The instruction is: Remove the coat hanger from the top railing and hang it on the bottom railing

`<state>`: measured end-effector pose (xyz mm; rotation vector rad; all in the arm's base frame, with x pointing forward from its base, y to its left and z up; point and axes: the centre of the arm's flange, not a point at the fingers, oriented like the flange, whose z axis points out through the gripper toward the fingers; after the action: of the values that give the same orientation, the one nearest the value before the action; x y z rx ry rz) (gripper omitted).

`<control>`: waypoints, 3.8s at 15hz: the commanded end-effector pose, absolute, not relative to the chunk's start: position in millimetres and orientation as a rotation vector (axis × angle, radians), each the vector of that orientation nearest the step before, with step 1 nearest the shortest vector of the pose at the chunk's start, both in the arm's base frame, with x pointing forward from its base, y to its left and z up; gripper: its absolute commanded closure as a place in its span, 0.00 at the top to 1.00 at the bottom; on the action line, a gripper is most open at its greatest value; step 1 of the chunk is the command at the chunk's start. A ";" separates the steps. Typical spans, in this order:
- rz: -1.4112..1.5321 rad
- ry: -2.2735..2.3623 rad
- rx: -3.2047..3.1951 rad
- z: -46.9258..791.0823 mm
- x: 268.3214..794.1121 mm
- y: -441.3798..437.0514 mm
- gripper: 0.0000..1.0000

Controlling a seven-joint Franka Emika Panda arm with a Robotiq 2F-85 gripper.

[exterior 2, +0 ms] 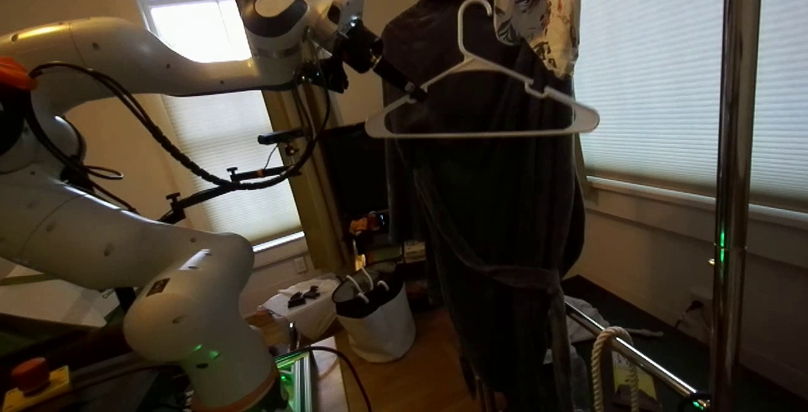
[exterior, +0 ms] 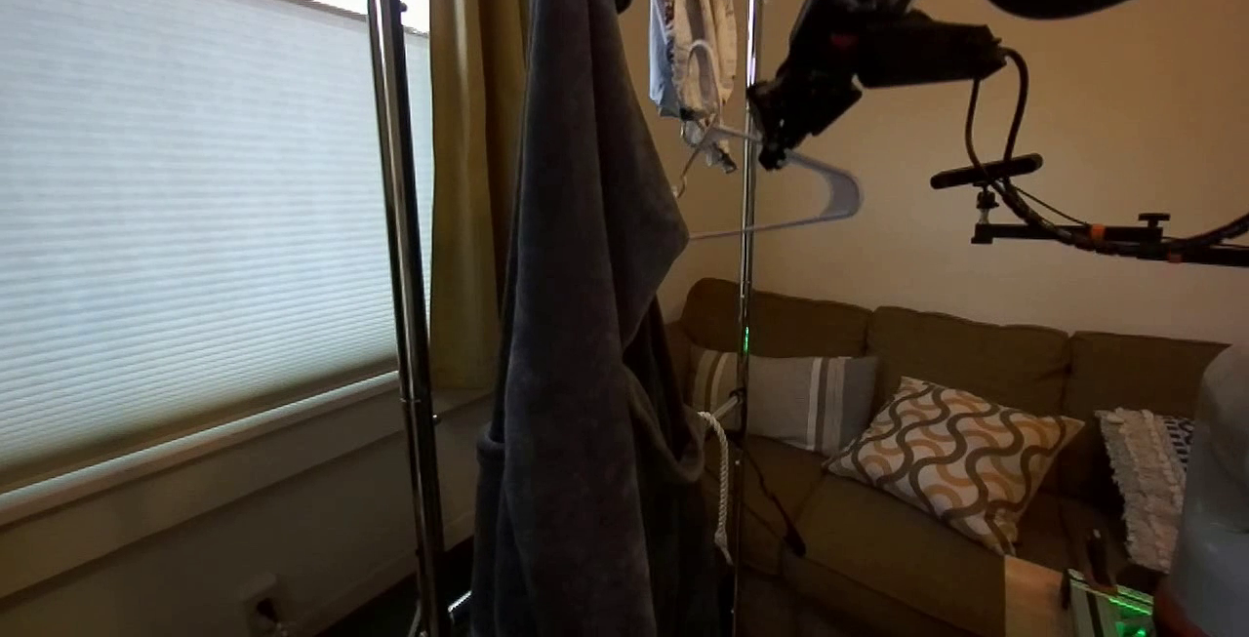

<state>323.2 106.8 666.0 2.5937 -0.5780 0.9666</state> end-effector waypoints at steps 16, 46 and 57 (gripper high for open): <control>-0.008 -0.389 3.174 455.2 272.2 -52.2 0.08; -0.043 -0.663 3.257 306.2 351.2 -238.6 0.02; -0.075 -0.554 3.095 332.8 382.4 -222.5 0.02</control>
<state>370.8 -220.9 323.5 3.1612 -0.5512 -0.0671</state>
